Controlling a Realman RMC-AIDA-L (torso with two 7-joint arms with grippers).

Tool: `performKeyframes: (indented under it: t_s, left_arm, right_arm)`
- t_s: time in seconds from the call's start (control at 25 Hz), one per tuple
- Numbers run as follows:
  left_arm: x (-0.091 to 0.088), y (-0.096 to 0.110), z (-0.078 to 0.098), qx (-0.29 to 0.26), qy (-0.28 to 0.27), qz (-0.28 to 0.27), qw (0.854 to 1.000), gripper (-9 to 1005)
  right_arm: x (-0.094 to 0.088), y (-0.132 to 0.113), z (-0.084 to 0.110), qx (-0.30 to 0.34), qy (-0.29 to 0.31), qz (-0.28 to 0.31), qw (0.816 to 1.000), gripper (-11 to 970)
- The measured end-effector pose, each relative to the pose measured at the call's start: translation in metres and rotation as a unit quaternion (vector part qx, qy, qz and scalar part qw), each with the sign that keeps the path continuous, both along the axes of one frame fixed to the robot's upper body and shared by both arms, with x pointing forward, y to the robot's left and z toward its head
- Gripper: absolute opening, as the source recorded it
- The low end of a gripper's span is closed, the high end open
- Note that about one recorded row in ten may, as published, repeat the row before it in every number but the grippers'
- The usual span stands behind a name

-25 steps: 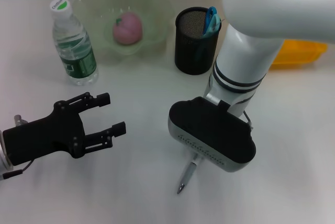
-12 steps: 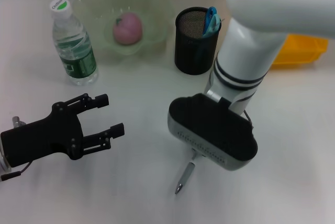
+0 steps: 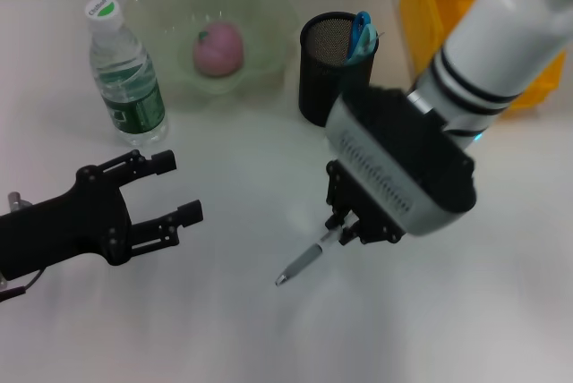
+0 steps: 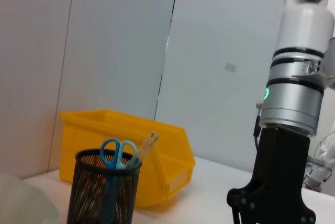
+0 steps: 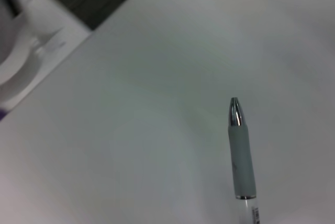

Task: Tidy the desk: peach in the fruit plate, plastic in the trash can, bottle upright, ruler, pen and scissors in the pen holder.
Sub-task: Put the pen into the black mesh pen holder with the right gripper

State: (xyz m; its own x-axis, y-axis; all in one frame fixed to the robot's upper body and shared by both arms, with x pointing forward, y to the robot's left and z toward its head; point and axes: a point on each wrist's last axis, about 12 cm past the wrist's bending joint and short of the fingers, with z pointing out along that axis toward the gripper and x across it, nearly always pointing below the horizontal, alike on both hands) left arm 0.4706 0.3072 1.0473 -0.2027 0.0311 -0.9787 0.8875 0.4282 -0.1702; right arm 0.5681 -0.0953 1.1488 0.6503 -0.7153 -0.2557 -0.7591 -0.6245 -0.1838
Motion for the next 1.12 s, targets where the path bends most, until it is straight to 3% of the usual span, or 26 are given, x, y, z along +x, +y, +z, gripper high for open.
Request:
performKeyframes:
  t_s: [0.24, 0.44, 0.88, 1.12]
  left_arm:
    - [0.001, 0.004, 0.007, -0.011, -0.016, -0.001, 1.000, 797]
    - [0.001, 0.004, 0.009, -0.012, -0.020, -0.006, 1.000, 797]
    - [0.004, -0.003, 0.015, -0.028, -0.013, -0.032, 0.999, 797]
    - [0.004, -0.008, 0.014, -0.034, -0.012, -0.035, 0.999, 797]
  right_arm:
    - [0.001, -0.034, -0.001, 0.090, 0.028, -0.081, 0.992, 148]
    - [-0.005, -0.065, -0.005, 0.190, 0.053, -0.137, 0.971, 150]
    - [-0.023, -0.119, -0.025, 0.356, 0.093, -0.232, 0.900, 155]
    - [-0.032, -0.143, -0.027, 0.454, 0.123, -0.260, 0.843, 157]
